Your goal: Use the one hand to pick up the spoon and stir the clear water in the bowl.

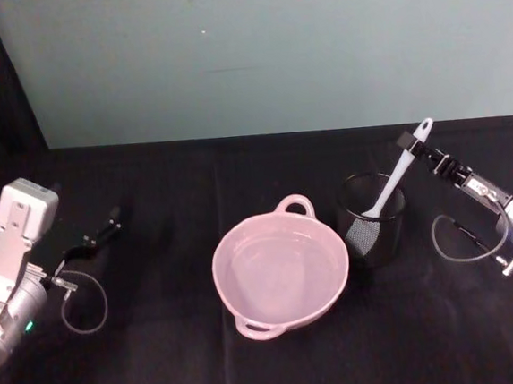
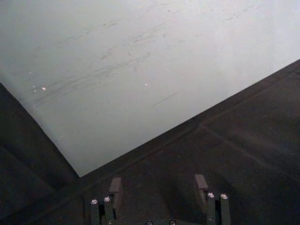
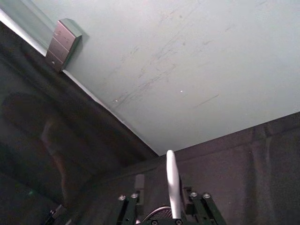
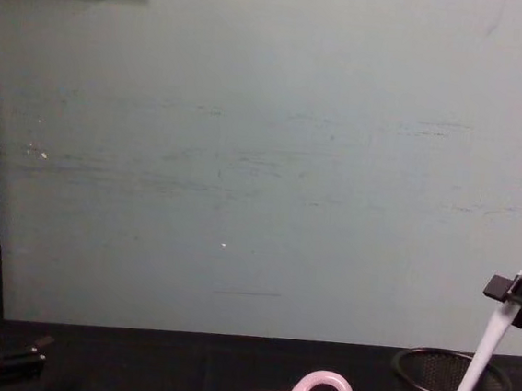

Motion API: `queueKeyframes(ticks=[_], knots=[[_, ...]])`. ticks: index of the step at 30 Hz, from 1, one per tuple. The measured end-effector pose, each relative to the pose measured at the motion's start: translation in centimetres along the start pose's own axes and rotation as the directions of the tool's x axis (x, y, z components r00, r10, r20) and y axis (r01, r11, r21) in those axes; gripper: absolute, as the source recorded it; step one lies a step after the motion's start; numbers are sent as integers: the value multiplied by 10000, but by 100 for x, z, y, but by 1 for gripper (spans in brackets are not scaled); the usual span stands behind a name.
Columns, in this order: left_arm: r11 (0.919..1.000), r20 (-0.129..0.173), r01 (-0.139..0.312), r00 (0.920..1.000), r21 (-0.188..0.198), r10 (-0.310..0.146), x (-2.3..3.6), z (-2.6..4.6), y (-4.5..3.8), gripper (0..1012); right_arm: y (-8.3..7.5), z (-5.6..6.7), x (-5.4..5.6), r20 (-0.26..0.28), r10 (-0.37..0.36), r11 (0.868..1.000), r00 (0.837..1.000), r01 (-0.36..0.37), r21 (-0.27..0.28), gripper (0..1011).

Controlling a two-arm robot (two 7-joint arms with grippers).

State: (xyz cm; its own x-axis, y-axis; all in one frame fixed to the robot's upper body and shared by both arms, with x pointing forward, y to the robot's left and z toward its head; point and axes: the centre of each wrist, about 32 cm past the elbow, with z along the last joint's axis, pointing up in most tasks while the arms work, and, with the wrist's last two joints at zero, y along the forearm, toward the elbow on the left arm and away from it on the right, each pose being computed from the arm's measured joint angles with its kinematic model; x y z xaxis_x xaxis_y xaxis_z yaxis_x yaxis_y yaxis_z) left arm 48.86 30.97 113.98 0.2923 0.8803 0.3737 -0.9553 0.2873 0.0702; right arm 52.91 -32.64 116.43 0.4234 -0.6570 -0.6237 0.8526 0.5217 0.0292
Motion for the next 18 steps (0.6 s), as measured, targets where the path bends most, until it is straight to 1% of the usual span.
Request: queueKeyframes(ticks=[2,3,4,5,6,7,9,10,11,12,14,15,16,17,18], knots=[[10000,0,1,10000,0,-1,0,0,0,1005,-2,0,0,6,1,10000,10000,-1,-2,453],[10000,0,0,10000,1,0,0,0,0,1005,-4,0,1,9,-3,10000,10000,3,6,395],[10000,1,0,10000,0,0,0,0,0,1005,-7,-1,1,21,-4,10000,10000,4,10,361],[10000,0,0,10000,1,0,0,0,0,1005,-8,-1,1,37,-9,10000,10000,9,8,335],[10000,0,1,10000,1,-1,0,0,0,1005,-8,0,0,60,-18,10000,10000,18,15,335],[10000,0,0,10000,1,0,0,0,0,1005,-8,4,-8,130,-23,10000,9999,23,34,273],[10000,0,0,10000,1,0,0,0,0,1005,-7,9,-14,193,-16,10000,9998,15,51,230],[10000,0,0,10000,1,0,0,0,0,1005,-6,18,-31,388,-9,10000,9992,6,69,173],[10000,0,0,10000,0,0,0,0,0,1005,-6,24,-41,516,-26,10000,9987,21,84,164],[10000,0,1,10000,0,-1,0,0,0,1005,-7,33,-63,779,-16,10000,9970,9,90,132],[10000,0,0,10000,0,0,0,0,0,1005,-8,47,-92,1194,5,9999,9929,-17,101,122],[10000,0,0,10000,1,0,0,0,0,1005,-9,63,-128,1663,27,9999,9861,-46,107,122],[10000,0,0,10000,0,0,0,0,0,1005,-9,72,-152,1918,53,9999,9814,-74,103,122],[10000,0,0,10000,1,0,0,0,0,1005,-9,96,-202,2468,107,9998,9690,-140,114,122],[10000,0,0,10000,0,0,0,0,0,1005,-10,110,-231,2744,147,9998,9615,-185,112,122]])
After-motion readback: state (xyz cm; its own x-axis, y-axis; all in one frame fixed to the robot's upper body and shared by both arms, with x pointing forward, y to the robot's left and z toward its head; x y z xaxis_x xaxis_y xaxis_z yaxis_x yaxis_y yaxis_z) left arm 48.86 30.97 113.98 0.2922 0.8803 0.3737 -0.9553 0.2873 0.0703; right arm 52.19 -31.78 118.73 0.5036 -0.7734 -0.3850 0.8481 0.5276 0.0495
